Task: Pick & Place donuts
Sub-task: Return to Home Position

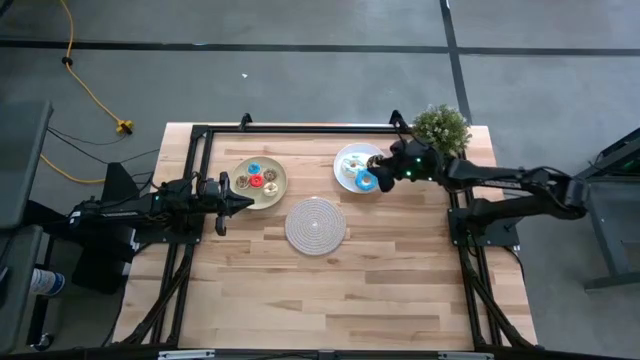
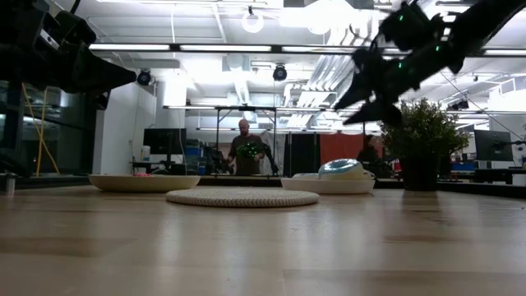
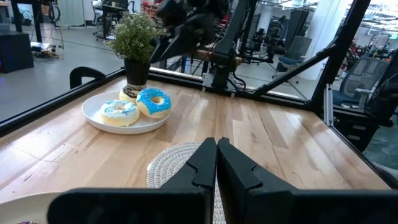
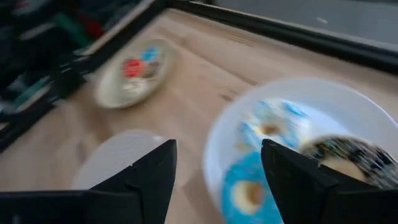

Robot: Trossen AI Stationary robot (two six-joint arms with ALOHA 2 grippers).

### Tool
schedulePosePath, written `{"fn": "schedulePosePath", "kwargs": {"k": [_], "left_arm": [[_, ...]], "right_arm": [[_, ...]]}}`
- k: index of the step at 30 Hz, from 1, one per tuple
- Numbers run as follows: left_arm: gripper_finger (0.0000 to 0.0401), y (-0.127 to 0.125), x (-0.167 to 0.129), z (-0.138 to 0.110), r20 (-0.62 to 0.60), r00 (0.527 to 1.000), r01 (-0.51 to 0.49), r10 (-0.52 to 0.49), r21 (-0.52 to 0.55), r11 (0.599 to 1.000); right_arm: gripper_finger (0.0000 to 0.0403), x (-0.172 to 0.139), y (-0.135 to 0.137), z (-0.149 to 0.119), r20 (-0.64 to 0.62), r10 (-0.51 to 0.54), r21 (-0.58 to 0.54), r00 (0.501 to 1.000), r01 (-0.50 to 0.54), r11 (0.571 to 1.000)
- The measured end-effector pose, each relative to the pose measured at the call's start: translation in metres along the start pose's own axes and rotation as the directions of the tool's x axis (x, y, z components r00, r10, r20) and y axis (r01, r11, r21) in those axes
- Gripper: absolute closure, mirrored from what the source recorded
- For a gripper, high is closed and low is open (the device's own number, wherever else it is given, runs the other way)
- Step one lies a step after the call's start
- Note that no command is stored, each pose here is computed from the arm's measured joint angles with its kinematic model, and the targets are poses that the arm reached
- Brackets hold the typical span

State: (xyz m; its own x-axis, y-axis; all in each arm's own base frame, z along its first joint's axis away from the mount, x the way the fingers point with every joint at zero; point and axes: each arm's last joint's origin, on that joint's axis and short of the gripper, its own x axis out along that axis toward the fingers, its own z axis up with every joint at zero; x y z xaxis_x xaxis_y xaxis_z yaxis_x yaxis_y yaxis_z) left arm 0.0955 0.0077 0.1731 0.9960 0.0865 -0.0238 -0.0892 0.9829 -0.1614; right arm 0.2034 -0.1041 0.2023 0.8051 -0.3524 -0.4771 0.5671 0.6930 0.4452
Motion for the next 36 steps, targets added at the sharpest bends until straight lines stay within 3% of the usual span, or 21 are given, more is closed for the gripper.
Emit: {"fn": "schedulePosePath", "kwargs": {"k": [4, 9, 18, 23, 28, 33, 36], "left_arm": [[0.0394, 0.000, 0.000, 0.000, 0.000, 1.000, 0.000, 0.000, 0.000, 1.000], [0.0394, 0.000, 0.000, 0.000, 0.000, 1.000, 0.000, 0.000, 0.000, 1.000], [0.0394, 0.000, 0.000, 0.000, 0.000, 1.000, 0.000, 0.000, 0.000, 1.000], [0.0394, 0.000, 0.000, 0.000, 0.000, 1.000, 0.000, 0.000, 0.000, 1.000], [0.0394, 0.000, 0.000, 0.000, 0.000, 1.000, 0.000, 0.000, 0.000, 1.000], [0.0394, 0.000, 0.000, 0.000, 0.000, 1.000, 0.000, 0.000, 0.000, 1.000], [0.0394, 0.000, 0.000, 0.000, 0.000, 1.000, 0.000, 0.000, 0.000, 1.000]], "right_arm": [[0.0193, -0.016, 0.015, 0.013, -0.023, 0.098, -0.122, 0.995, -0.100, 0.987], [0.0253, -0.040, 0.029, 0.025, -0.115, 0.116, -0.249, 0.987, -0.142, 0.958], [0.0393, -0.080, 0.050, 0.002, -0.253, 0.197, -0.328, 0.947, -0.275, 0.904], [0.0393, -0.101, 0.051, -0.011, -0.270, 0.245, -0.353, 0.931, -0.333, 0.874], [0.0400, -0.112, 0.033, -0.031, -0.287, 0.227, -0.333, 0.931, -0.319, 0.888], [0.0402, -0.118, 0.017, -0.047, -0.225, 0.235, -0.285, 0.946, -0.294, 0.912], [0.0402, -0.122, 0.017, -0.046, -0.141, 0.301, -0.273, 0.943, -0.329, 0.904]]}}
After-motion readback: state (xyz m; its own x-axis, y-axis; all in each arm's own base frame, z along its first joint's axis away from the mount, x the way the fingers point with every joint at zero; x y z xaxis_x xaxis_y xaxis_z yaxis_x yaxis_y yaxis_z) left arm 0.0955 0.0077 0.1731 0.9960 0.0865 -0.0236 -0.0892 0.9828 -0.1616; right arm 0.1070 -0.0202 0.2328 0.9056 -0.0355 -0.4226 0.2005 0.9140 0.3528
